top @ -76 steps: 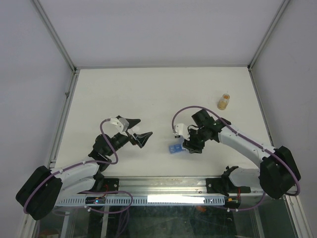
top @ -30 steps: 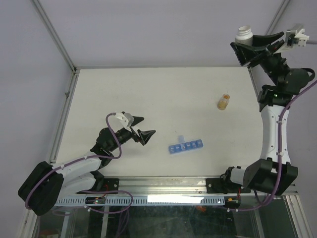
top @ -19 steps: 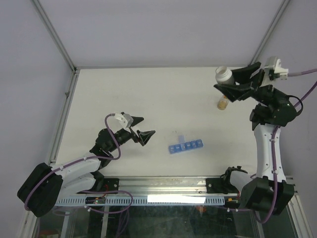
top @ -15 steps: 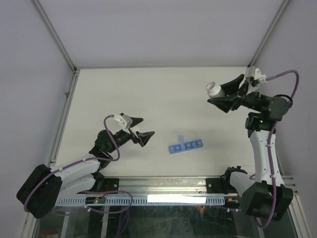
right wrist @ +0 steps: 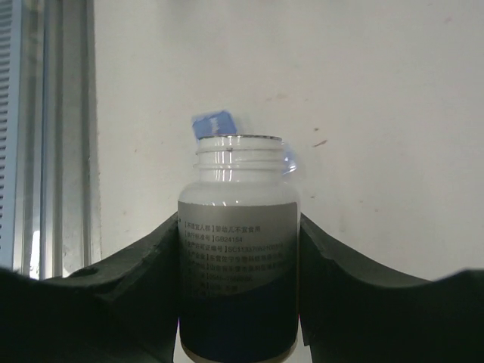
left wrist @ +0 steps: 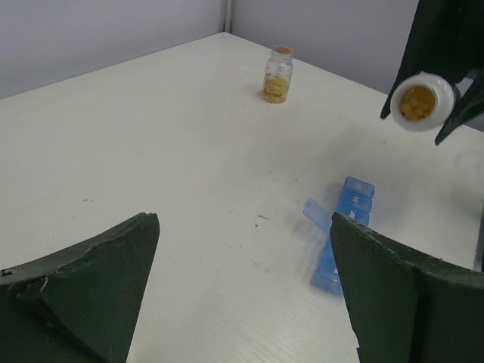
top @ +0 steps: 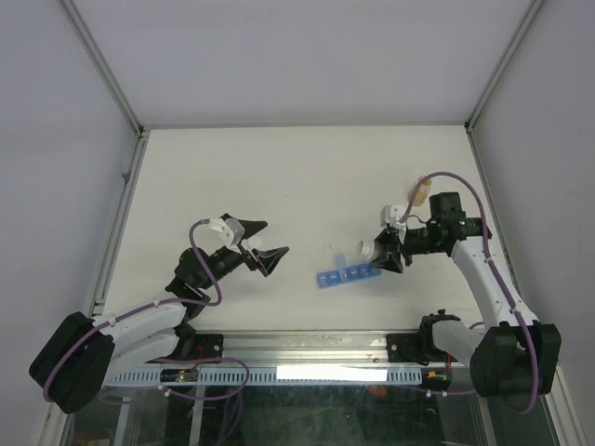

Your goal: Sort the pills into containers

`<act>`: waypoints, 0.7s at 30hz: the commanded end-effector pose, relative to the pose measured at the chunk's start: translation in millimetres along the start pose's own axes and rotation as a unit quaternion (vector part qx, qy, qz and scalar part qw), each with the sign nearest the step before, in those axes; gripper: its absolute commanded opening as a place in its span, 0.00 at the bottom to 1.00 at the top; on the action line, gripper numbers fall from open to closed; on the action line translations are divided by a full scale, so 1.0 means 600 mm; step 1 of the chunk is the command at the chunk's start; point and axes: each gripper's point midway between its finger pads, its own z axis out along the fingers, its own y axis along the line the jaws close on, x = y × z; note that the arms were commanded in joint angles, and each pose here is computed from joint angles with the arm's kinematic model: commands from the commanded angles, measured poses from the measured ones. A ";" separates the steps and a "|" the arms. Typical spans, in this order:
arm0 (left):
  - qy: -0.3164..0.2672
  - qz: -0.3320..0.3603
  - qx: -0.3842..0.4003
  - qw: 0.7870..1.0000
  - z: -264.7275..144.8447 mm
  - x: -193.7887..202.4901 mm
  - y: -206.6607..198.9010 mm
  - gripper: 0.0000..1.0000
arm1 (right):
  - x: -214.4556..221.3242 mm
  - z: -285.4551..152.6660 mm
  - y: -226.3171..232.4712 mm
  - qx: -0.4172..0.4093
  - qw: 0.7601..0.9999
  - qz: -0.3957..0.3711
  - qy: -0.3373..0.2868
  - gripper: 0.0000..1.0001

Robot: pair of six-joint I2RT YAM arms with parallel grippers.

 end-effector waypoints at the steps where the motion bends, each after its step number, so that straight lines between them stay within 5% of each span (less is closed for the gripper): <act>1: -0.035 0.024 0.014 0.999 -0.001 -0.027 -0.010 0.99 | 0.054 0.027 0.023 -0.047 0.994 -0.081 0.055 0.00; 10: -0.035 0.025 0.016 0.999 -0.001 -0.025 -0.010 0.99 | 0.127 0.066 0.010 -0.058 0.983 -0.062 0.161 0.00; 21: -0.036 0.026 0.017 0.999 -0.001 -0.026 -0.011 0.99 | 0.150 0.086 0.005 -0.065 0.972 -0.056 0.217 0.00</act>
